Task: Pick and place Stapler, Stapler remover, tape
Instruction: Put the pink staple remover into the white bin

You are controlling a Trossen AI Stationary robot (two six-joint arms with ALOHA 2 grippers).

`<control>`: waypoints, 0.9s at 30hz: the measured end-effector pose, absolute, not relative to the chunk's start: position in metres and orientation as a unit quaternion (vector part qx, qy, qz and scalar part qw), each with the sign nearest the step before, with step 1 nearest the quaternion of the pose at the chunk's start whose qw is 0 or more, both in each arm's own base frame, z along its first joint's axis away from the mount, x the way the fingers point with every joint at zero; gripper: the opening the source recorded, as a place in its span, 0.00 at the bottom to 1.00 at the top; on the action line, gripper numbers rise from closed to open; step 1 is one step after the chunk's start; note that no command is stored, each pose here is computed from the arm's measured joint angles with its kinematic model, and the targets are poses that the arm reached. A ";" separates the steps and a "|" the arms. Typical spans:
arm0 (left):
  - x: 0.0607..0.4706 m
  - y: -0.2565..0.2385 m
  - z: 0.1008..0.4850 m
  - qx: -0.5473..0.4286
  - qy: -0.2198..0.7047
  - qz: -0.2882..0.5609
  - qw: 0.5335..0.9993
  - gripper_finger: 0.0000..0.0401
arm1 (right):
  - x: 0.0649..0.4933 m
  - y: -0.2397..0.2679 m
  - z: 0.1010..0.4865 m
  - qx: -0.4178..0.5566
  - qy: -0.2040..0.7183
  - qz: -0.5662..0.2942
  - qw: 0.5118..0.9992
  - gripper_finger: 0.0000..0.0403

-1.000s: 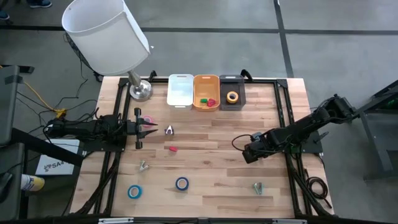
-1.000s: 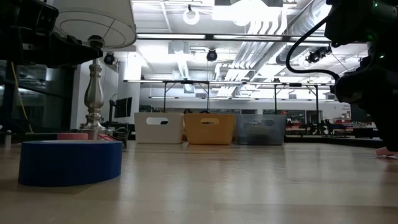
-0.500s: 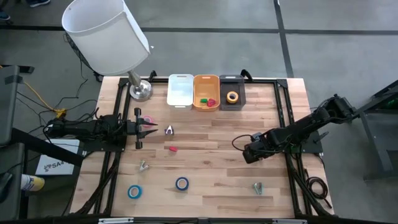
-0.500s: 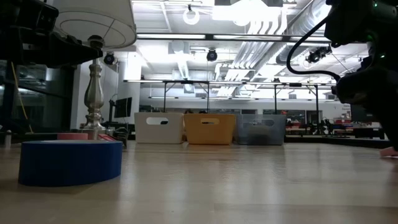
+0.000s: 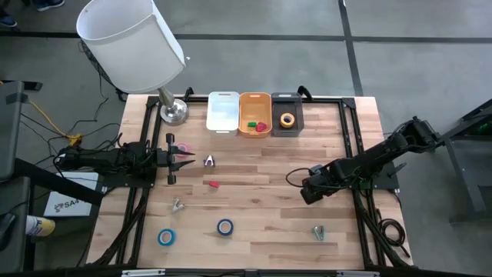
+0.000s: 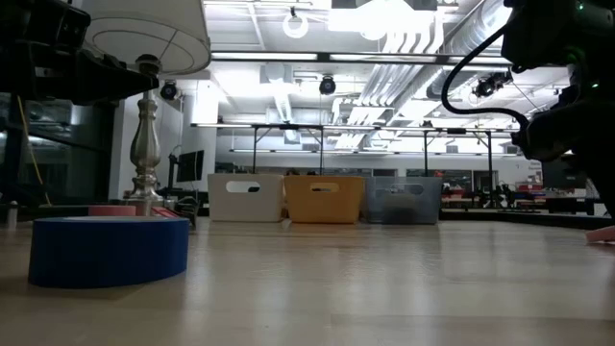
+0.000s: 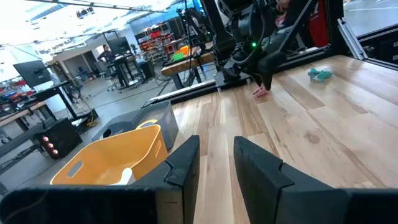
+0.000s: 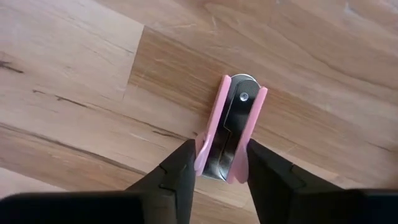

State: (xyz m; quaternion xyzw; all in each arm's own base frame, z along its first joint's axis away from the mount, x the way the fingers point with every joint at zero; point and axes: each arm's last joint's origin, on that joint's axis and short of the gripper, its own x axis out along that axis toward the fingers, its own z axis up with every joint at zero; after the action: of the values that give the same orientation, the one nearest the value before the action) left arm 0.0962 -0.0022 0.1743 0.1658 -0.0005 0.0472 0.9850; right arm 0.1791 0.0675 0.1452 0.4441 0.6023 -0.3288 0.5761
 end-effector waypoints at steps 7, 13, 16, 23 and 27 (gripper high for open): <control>0.096 -0.002 0.174 0.166 0.000 0.047 0.985 0.24 | 0.180 0.068 0.146 0.430 0.606 -0.311 0.592 0.24; 0.096 -0.002 0.174 0.166 -0.001 0.047 0.985 0.24 | 0.186 0.068 0.147 0.389 0.602 -0.257 0.648 0.23; 0.096 -0.002 0.174 0.166 0.000 0.047 0.985 0.24 | 0.192 0.069 0.148 0.346 0.592 -0.206 0.698 0.23; 0.096 -0.002 0.174 0.166 -0.001 0.047 0.985 0.24 | 0.209 0.058 0.152 0.224 0.555 -0.104 0.795 0.23; 0.096 -0.002 0.174 0.166 -0.001 0.047 0.985 0.24 | 0.216 0.048 0.154 0.169 0.533 -0.071 0.826 0.23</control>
State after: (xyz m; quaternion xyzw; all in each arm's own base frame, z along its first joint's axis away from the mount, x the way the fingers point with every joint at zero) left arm 0.0962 -0.0022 0.1743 0.1658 -0.0005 0.0472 0.9850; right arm 0.2163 0.0482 0.1539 0.1693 0.5334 -0.0712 0.8257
